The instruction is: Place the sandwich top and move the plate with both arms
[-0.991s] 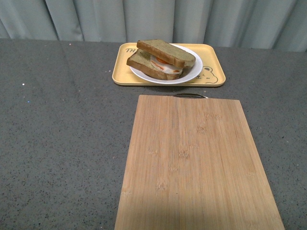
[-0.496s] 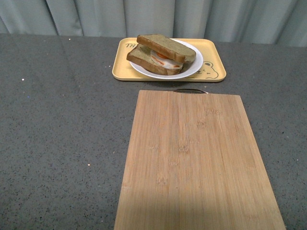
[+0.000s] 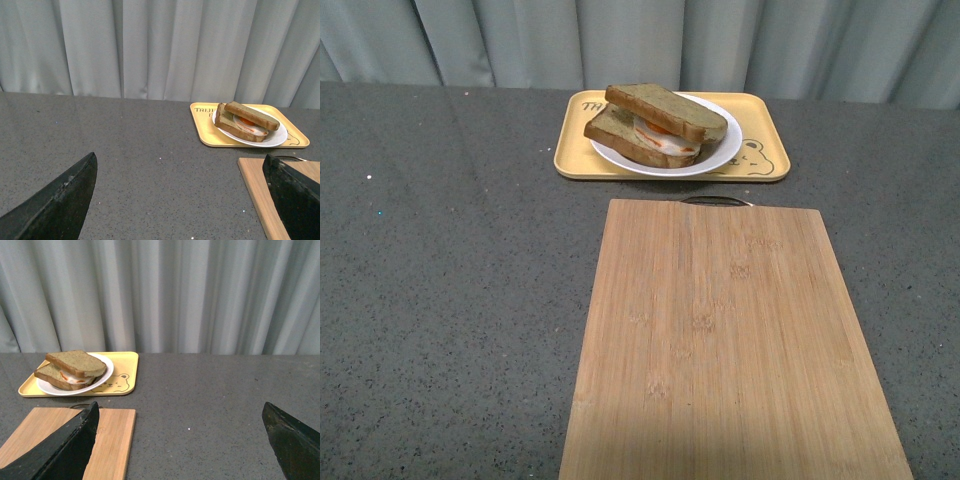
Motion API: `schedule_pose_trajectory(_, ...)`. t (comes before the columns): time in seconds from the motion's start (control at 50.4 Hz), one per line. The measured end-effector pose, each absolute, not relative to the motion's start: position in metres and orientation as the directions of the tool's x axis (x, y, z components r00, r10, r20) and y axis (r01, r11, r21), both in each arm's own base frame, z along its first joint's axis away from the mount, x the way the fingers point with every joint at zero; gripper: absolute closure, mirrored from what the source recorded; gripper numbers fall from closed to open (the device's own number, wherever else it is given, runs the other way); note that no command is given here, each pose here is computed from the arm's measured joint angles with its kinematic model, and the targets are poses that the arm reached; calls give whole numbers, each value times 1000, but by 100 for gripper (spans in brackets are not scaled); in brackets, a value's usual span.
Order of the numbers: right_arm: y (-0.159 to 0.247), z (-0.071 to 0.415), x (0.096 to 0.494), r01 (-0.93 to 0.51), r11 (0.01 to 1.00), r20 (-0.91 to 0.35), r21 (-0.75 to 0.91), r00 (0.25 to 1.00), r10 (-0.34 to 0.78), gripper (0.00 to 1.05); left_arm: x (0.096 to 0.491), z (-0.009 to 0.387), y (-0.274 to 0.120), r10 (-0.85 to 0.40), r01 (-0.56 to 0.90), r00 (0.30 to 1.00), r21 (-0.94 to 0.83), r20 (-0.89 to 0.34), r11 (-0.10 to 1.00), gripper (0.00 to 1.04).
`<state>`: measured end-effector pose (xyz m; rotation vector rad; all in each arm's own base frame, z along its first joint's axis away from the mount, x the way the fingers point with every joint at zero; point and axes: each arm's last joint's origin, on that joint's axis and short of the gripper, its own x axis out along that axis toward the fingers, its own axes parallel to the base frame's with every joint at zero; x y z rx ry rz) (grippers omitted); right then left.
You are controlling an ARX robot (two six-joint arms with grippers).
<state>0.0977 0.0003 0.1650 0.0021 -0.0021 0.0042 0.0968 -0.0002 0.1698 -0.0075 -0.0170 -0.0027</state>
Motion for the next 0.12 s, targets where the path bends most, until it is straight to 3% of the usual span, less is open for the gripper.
schedule_pose_trajectory(0.119,0,165,98,-4,1000,2,2,1000,4,9,97,170,0,-3,3,1000,-7,17,1000,7)
